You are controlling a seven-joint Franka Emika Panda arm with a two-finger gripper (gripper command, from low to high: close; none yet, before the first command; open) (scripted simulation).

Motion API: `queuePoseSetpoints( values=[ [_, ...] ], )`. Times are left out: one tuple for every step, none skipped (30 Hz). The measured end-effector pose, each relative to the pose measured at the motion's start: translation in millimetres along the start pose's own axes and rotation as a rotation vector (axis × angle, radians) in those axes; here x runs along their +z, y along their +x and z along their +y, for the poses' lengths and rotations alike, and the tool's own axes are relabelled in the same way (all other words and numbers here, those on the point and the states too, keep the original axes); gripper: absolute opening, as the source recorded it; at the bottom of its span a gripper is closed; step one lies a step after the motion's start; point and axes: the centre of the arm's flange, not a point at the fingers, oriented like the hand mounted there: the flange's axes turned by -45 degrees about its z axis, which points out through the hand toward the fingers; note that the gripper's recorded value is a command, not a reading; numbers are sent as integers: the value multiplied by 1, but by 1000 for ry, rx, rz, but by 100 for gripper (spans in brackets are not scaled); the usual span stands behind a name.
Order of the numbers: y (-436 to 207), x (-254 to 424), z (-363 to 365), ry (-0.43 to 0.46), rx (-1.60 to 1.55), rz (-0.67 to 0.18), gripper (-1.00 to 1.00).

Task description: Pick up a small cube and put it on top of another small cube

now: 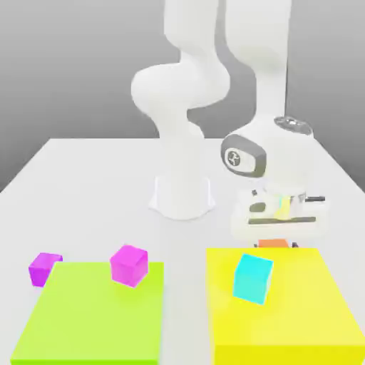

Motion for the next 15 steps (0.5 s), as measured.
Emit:
queuePoseSetpoints(
  values=[
    [0,0,0,1,0,0,-100],
    [0,0,0,1,0,1,-100],
    [0,0,0,2,0,1,-100],
    [0,2,0,0,0,2,-100],
    [0,0,0,0,0,2,-100],
    [1,-3,-1,2,-1,2,-100],
    [2,-7,-1,4,-1,2,-100],
    [3,-12,-2,6,-2,1,-100],
    [4,-17,-2,7,-2,1,-100],
    [4,-21,-3,7,-2,1,-100],
    [5,-26,-3,8,-2,1,-100],
    [5,-31,-3,7,-3,1,-100],
    [4,-36,-4,7,-7,1,-100],
    [4,-40,-4,6,-6,1,-100],
    [3,-45,-4,5,-7,1,-100]
  ],
)
